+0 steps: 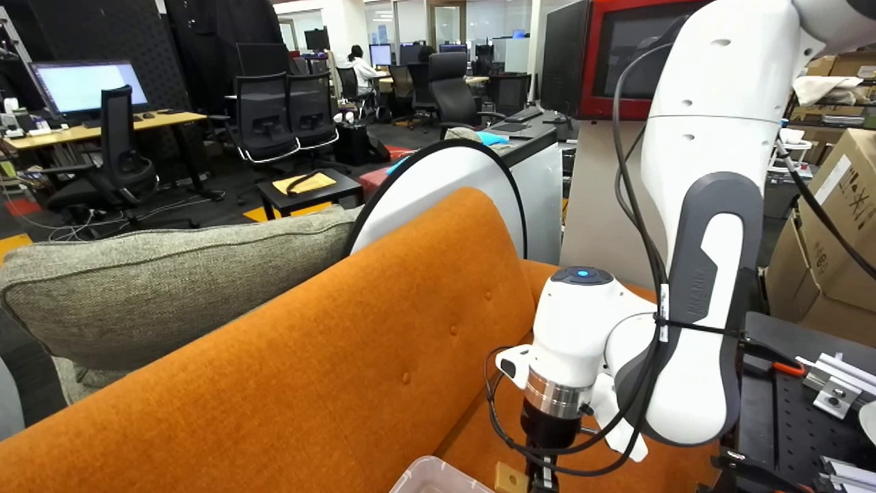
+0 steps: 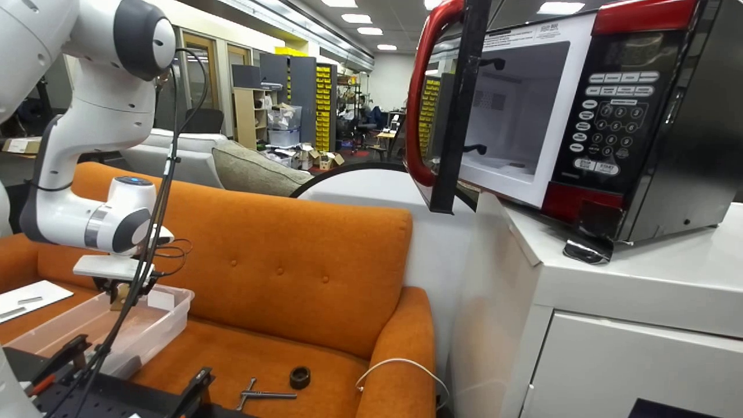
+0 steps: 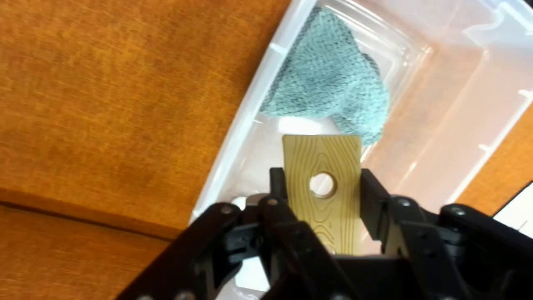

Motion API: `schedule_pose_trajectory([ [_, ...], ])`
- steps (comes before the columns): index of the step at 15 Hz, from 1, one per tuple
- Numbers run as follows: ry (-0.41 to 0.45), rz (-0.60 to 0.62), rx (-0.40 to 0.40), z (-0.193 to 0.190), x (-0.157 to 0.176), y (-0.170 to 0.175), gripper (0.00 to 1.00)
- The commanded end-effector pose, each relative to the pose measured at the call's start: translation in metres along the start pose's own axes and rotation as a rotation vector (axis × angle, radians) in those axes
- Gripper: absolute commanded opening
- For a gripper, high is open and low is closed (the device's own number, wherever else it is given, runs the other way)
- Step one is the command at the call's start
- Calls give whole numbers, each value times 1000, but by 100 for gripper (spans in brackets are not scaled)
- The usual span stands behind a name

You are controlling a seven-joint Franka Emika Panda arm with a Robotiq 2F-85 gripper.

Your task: Pick the objects on the sofa and put them in the storage box

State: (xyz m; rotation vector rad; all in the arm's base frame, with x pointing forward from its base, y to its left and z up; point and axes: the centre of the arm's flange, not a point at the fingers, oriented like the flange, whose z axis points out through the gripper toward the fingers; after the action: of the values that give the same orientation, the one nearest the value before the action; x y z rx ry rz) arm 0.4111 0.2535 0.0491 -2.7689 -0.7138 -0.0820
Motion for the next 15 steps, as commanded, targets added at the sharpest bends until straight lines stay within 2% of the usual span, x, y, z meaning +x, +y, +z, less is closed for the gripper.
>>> schedule_pose_trajectory([
  [1, 0, -98, 52, 1, 9, -22, 19],
  [2, -4, -110, 84, 3, 12, -30, 19],
  [3, -12, -118, 97, 7, 14, -37, 64],
  [5, -32, -134, 122, 14, 18, -46, 74],
  [8, -49, -138, 140, 17, 20, -46, 96],
  [10, -46, -128, 134, 13, 19, -38, 100],
  [15, 0, -50, 45, -12, 15, 2, 100],
])
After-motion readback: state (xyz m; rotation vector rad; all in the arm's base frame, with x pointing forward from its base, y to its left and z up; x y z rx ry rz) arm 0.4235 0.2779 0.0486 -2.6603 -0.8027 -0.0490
